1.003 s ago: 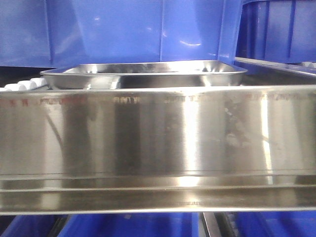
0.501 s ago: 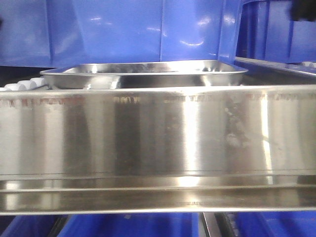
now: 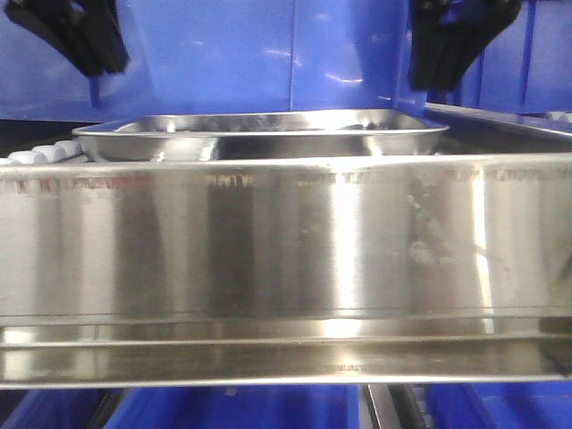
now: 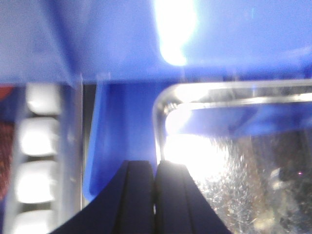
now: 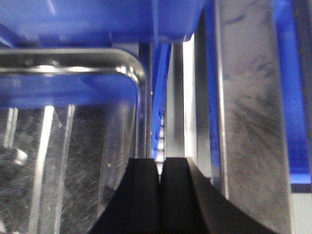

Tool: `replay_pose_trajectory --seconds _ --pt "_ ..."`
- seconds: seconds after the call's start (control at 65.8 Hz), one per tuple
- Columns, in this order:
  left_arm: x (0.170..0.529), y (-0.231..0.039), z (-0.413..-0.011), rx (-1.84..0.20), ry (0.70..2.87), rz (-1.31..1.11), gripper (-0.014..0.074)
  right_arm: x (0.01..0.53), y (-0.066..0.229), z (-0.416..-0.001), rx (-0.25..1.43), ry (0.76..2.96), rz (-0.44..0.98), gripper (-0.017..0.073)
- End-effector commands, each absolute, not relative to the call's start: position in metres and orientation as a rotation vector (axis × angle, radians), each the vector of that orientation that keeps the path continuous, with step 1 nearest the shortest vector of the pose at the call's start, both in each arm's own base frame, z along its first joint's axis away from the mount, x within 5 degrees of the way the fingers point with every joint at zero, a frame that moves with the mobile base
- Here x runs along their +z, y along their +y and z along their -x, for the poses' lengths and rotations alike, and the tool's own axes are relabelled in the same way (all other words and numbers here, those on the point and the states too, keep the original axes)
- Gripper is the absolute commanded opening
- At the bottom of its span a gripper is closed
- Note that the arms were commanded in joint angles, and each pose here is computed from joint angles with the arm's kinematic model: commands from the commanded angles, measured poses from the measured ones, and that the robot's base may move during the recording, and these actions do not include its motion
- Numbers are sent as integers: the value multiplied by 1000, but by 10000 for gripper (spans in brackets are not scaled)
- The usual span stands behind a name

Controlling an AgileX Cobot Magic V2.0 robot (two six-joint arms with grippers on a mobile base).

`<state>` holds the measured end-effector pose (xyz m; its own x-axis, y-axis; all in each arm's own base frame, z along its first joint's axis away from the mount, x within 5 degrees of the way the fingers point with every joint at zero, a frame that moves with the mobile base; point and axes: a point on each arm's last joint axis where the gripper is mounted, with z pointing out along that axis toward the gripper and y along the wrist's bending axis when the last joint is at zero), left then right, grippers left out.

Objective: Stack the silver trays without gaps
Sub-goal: 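Lower both grippers onto the near rim corners of the silver tray, then close both grippers on the silver tray's rim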

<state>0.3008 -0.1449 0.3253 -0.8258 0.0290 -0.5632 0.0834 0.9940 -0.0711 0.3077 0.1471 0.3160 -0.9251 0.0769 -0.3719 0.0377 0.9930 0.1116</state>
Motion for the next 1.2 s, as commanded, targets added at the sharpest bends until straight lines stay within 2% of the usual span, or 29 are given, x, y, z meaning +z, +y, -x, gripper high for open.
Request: replay_pose_trajectory --seconds 0.0,0.091,0.167,0.334,0.425,0.577,1.185 --pt "325 -148 -300 -133 2546 -70 -16 318 147 -309 126 2744 -74 -56" --pt "322 -147 -300 -139 2559 -27 -16 317 147 -309 126 2744 -73 -52" --pt "317 -147 -299 -137 2572 -9 4 318 147 -310 129 2741 -73 -3" --pt "312 -146 -297 -131 2585 -12 143 318 147 -310 129 2741 -73 139" --pt "310 -147 -297 -141 2585 -11 197 317 148 -309 147 2746 -78 143" --pt "307 -148 -299 -137 2593 -11 190 316 152 -309 194 2755 -93 139" --pt "282 -152 -304 -78 2716 -6 188 289 161 -318 195 2857 -117 139"
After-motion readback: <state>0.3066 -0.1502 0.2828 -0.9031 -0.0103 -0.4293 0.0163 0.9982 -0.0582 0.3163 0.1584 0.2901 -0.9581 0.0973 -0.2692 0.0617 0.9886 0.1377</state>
